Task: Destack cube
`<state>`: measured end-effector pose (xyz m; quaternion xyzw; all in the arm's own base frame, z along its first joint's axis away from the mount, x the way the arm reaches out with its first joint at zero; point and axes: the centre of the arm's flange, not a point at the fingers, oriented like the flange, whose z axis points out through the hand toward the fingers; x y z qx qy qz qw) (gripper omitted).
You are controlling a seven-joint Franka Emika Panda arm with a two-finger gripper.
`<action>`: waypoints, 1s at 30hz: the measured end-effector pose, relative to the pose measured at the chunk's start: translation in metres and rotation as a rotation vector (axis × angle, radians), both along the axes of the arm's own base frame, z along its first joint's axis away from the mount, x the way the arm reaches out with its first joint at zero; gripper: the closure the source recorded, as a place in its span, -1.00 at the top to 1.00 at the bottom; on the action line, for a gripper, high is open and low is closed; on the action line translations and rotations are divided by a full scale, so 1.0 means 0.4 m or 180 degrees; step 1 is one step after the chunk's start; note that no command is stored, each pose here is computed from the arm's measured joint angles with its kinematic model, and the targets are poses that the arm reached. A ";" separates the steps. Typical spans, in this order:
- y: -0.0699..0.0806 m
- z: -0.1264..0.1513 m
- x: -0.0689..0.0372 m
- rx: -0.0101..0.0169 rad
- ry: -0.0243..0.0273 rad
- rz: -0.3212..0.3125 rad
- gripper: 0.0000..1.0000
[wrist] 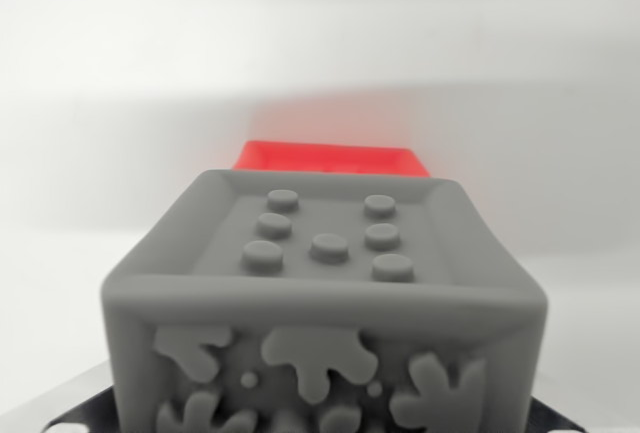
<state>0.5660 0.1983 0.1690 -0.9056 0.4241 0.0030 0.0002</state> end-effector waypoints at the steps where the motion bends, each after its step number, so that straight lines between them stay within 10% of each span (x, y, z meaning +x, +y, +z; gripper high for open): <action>1: 0.000 0.000 0.000 0.00000 0.0000 0.0000 -1.00; 30: 0.000 0.052 0.003 -0.00021 -0.0016 0.0001 -1.00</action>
